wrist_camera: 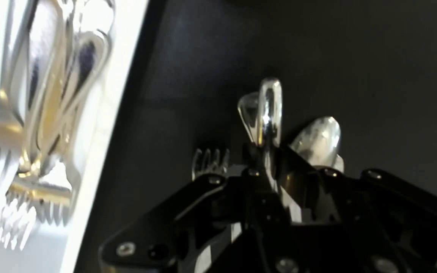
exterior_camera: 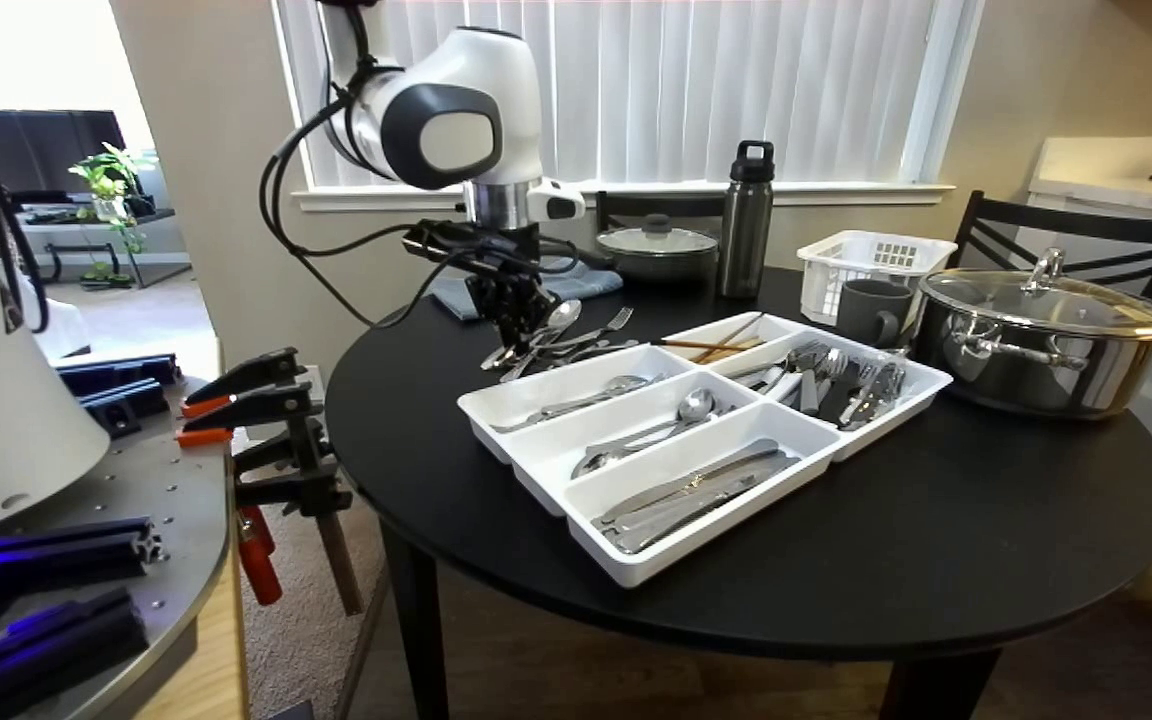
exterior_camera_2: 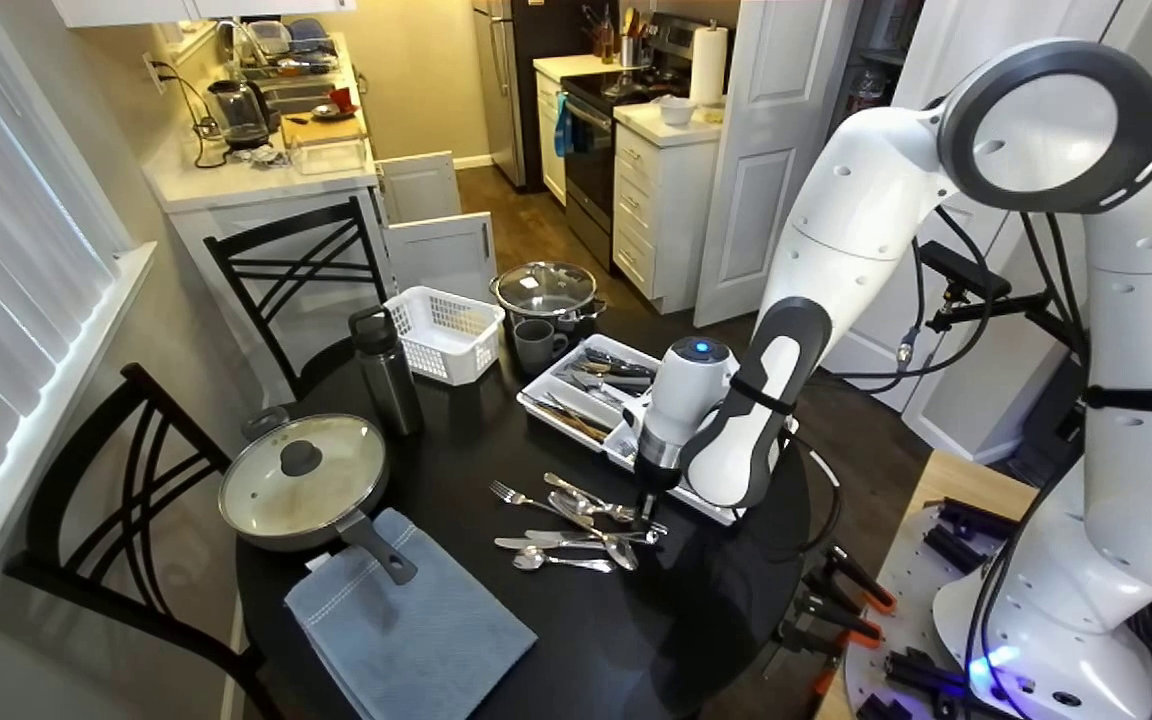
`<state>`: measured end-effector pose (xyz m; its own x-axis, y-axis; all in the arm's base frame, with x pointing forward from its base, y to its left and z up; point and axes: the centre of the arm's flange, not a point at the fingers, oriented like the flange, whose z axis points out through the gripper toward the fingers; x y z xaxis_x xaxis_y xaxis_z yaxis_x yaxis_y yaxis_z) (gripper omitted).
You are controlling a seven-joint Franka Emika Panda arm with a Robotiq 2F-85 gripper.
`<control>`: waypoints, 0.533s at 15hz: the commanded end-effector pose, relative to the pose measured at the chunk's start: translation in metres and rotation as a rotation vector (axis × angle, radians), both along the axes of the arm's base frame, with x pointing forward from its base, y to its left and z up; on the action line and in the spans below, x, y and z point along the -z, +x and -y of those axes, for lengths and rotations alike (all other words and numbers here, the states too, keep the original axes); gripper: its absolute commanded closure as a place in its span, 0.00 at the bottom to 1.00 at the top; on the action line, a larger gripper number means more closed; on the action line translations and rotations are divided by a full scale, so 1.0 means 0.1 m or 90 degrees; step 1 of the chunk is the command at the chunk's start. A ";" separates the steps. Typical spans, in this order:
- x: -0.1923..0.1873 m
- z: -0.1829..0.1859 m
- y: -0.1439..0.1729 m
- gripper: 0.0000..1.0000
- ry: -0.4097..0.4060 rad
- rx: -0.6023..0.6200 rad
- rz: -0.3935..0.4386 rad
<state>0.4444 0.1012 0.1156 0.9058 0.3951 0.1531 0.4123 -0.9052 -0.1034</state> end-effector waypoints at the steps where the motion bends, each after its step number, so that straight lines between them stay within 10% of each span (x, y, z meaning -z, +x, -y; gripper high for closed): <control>1: -0.59 -0.07 -0.04 0.96 0.055 -0.011 0.041; 8: -0.99 0.57 -0.01 0.96 -0.008 0.053 0.059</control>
